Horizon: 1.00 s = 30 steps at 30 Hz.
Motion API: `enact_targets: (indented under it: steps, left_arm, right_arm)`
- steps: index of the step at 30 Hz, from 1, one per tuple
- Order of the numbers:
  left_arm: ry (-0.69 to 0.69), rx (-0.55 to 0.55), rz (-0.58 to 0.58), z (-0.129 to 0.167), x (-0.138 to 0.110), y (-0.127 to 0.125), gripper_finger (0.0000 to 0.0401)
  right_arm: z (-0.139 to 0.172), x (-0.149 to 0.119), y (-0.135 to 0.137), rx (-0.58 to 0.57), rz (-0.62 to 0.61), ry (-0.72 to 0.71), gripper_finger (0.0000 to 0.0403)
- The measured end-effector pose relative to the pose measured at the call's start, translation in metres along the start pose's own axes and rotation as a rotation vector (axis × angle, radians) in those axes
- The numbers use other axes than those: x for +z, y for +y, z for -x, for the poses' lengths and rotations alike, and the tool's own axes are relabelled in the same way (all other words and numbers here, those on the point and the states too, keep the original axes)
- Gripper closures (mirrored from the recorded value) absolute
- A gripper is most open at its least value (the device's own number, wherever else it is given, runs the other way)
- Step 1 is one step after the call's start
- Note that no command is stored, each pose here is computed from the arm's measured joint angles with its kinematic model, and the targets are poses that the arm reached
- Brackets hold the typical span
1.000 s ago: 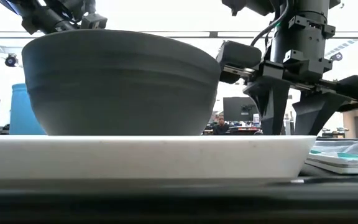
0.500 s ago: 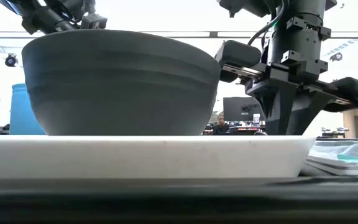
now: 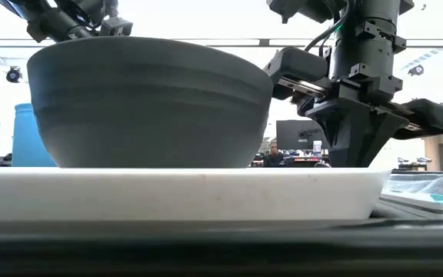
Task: Set up tray
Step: Put the white fork on the gray napkin to the right side of the white plate
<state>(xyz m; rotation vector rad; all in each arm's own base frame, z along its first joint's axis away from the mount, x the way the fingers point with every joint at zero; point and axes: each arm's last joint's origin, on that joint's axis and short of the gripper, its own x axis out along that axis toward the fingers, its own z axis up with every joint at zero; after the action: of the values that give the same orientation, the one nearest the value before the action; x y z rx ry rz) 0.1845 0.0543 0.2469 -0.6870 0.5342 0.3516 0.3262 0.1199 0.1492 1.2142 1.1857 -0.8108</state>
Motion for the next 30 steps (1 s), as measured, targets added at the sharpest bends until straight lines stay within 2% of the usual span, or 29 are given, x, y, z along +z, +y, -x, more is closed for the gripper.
enact_targets:
  steps: [12,24,30]
  left_arm:
    - [0.000,0.000,0.000,0.000,0.000,0.000,0.0281]
    - [0.000,0.001,0.000,0.000,0.000,0.000,0.0281]
    - [0.001,0.001,0.000,0.000,0.000,0.000,0.0281]
  right_arm:
    - [0.001,0.009,0.001,0.000,0.179,-0.037,0.0394]
    - [0.002,0.012,0.002,0.009,0.180,0.051,0.0394]
    - [0.007,0.012,0.005,0.025,0.151,0.047,0.0394]
